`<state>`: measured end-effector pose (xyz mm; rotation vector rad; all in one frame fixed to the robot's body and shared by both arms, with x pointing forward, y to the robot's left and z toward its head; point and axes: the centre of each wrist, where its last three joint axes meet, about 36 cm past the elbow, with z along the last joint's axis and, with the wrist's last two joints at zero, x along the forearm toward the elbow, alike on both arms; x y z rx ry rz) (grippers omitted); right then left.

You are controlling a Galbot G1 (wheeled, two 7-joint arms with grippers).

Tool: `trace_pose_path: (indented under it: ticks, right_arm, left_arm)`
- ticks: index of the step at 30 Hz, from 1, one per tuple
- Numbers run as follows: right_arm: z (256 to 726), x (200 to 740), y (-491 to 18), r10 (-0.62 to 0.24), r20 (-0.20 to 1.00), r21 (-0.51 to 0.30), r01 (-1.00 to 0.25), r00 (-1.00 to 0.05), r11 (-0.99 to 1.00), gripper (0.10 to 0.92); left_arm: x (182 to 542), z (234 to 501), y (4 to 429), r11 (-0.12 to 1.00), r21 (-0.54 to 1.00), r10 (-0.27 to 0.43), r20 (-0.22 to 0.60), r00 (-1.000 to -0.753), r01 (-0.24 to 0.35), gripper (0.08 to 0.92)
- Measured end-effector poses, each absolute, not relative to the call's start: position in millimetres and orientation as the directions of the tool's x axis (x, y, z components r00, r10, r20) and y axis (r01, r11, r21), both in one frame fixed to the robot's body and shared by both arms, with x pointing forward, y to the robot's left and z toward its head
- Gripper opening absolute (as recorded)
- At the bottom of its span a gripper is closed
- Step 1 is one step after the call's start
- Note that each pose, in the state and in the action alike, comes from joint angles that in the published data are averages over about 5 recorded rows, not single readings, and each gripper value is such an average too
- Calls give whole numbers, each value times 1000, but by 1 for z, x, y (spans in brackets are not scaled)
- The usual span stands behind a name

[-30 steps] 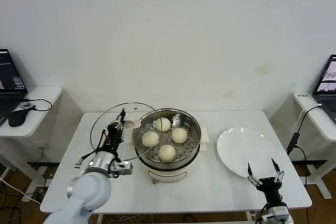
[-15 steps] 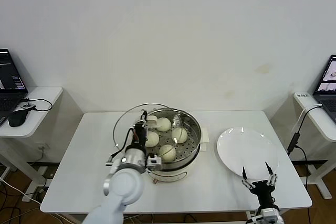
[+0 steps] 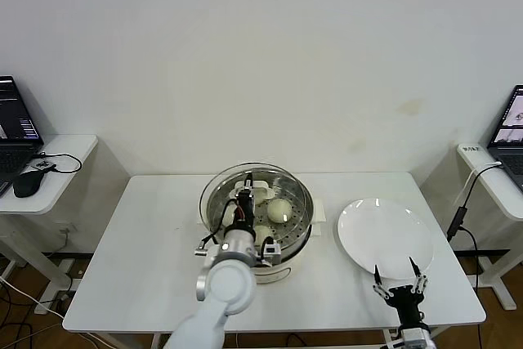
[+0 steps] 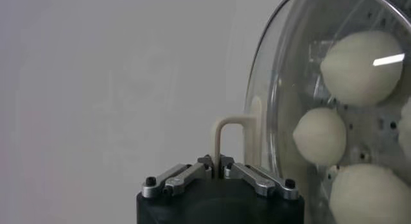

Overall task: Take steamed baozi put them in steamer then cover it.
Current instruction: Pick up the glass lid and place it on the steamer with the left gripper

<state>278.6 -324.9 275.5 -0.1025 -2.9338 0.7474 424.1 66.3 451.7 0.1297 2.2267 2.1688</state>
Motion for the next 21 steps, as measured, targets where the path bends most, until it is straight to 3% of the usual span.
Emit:
trace_pose_path:
  ticks: [21]
  right_arm:
    - [269, 276, -322, 83, 103, -484, 23, -991, 875, 823]
  left_arm:
    - [429, 435, 46, -7, 998, 75, 68, -995, 68, 132]
